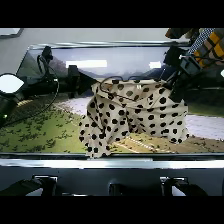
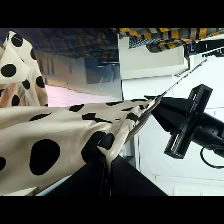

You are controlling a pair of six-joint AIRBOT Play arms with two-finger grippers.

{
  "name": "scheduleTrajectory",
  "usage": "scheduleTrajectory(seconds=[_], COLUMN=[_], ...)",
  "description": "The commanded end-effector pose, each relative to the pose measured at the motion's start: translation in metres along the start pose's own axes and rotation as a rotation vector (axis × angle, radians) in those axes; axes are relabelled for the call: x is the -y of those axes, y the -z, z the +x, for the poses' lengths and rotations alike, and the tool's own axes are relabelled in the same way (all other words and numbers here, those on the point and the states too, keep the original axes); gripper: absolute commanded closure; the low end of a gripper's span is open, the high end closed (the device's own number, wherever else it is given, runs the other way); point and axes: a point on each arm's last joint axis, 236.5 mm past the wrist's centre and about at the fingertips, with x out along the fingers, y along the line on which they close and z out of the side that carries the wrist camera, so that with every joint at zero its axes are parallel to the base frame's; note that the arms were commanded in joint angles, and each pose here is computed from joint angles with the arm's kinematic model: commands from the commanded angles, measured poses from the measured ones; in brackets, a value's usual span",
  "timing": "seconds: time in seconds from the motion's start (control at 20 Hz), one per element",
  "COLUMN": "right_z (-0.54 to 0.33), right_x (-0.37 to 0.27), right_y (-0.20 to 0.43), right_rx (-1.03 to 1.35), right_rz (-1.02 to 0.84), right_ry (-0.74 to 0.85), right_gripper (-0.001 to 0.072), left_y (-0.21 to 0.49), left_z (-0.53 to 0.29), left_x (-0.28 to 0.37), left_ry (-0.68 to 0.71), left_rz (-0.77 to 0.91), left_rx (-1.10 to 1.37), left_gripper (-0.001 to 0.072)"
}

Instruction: Fold the clothes and pants, and hang the long-sleeved shirts on hangers.

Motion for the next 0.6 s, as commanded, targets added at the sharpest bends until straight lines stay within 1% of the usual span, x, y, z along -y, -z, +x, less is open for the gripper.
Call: scheduleTrajectory(seconds=[0.0,0.15,0.3,0.45,0.5,0.55], right_z=[0.0,-0.012,-0.025,-0.023,-0.021,-0.02], right_x=[0.025,0.034,0.024,0.01,0.008,0.01], right_y=[0.0,-0.001,-0.001,0.006,0.001,-0.008], right_rx=[0.005,0.003,-0.005,-0.094,-0.105,-0.092], right_rz=[0.026,0.018,-0.004,-0.083,-0.12,-0.113], right_ry=[0.111,0.171,0.156,0.125,0.136,0.164], right_gripper=[0.0686,0.0686,0.0686,0.0686,0.0686,0.0686], left_y=[-0.002,0.003,0.002,0.001,0.001,0.002], left_z=[0.003,0.01,0.018,0.021,0.021,0.021], left_x=[-0.008,-0.024,-0.028,-0.013,-0.007,-0.002], left_ry=[-0.022,-0.061,-0.064,-0.008,0.016,0.031], left_rz=[0.003,-0.002,-0.026,-0.063,-0.081,-0.091], left_rx=[0.002,-0.038,-0.031,-0.02,-0.018,-0.024], left_gripper=[0.0692,0.0692,0.0691,0.0692,0.0692,0.0692])
